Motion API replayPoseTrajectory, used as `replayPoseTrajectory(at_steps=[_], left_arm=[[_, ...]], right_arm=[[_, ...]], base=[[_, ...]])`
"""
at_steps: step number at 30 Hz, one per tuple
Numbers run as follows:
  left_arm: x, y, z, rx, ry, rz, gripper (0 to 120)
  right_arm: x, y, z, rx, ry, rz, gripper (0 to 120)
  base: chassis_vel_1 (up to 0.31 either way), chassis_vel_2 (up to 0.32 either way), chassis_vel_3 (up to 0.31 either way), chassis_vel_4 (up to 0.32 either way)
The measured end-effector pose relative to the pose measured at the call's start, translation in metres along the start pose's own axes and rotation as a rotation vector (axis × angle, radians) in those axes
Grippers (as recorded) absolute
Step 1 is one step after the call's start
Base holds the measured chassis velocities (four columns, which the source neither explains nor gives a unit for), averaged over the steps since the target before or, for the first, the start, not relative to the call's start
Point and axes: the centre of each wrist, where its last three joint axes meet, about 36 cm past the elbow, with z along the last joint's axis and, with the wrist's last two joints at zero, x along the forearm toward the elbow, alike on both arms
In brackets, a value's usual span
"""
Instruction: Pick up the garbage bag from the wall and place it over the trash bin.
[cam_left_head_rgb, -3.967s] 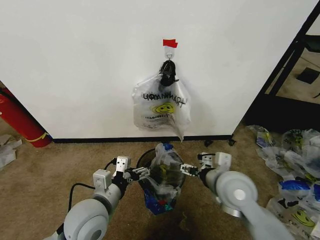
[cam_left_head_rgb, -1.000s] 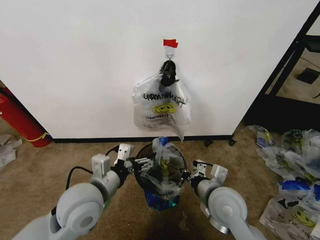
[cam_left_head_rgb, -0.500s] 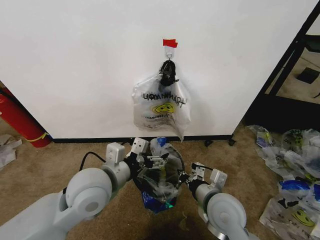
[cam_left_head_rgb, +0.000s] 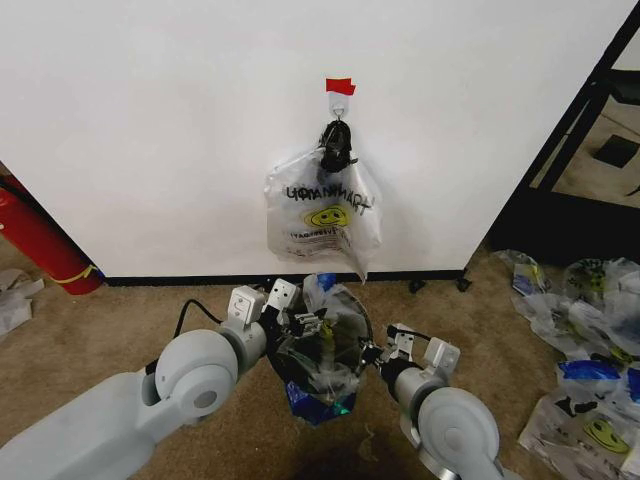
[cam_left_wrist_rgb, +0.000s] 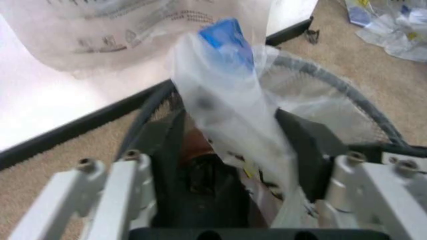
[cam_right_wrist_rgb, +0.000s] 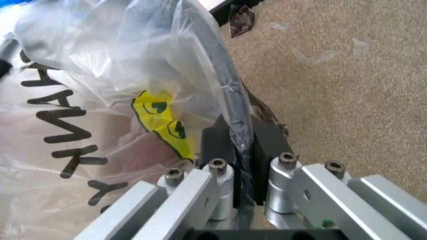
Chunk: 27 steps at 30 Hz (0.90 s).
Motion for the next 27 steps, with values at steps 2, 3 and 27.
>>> replayPoseTrajectory(at_steps=[2, 3, 27], left_arm=[[-0.001, 0.000, 0.001, -0.010, -0.007, -0.004, 45], [-0.001, 0.000, 0.002, -0.017, -0.010, -0.010, 39], [0.006, 0.042, 0.002, -0.026, -0.002, -0.115, 0]], right_arm=[[0.000, 0.000, 0.001, 0.004, -0.001, -0.001, 1], [0.000, 0.000, 0.001, 0.004, -0.001, -0.001, 1], [0.002, -0.006, 0.014, 0.026, 0.043, -0.039, 1]], base=[[0.000, 0.000, 0.000, 0.000], [0.000, 0.000, 0.000, 0.000], [0.000, 0.000, 0.000, 0.000]])
